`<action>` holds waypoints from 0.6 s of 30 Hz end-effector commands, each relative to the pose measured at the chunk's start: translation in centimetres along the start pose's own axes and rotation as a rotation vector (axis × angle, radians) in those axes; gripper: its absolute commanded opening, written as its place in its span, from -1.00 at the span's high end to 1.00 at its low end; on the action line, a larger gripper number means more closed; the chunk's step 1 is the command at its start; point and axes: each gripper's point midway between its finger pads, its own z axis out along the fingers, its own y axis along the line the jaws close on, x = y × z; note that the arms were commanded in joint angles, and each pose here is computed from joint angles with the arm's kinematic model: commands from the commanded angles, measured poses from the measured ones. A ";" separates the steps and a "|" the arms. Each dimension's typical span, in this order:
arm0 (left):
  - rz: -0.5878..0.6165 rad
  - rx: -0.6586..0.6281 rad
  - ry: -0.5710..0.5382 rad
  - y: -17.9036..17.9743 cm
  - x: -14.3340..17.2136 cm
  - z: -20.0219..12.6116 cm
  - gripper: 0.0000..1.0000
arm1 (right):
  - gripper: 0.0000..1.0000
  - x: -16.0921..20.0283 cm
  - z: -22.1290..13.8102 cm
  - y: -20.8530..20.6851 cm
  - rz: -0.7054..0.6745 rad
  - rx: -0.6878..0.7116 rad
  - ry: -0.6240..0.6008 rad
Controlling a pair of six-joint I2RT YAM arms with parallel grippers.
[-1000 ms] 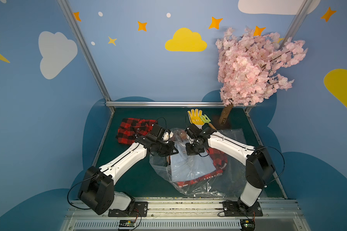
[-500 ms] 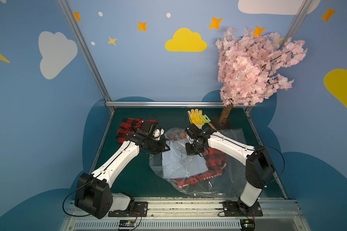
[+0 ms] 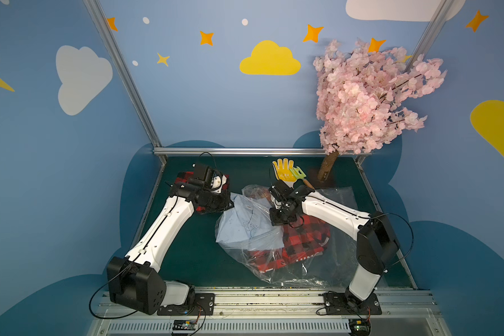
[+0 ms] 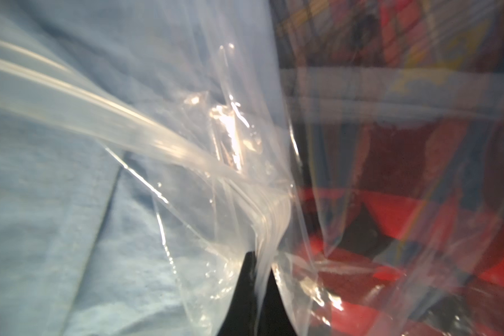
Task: Take the shirt out of the vacuum bag
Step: Take out the shirt from the vacuum bag.
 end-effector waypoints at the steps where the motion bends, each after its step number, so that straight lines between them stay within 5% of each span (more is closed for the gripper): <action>1: 0.024 -0.104 -0.069 2.2 -2.4 -1.2 0.88 | 1.00 2.3 0.3 -1.5 0.004 0.052 0.085; 18: -0.027 -0.254 -0.148 7.1 -9.2 -3.4 0.89 | 1.00 2.0 0.7 -2.1 0.017 0.058 0.090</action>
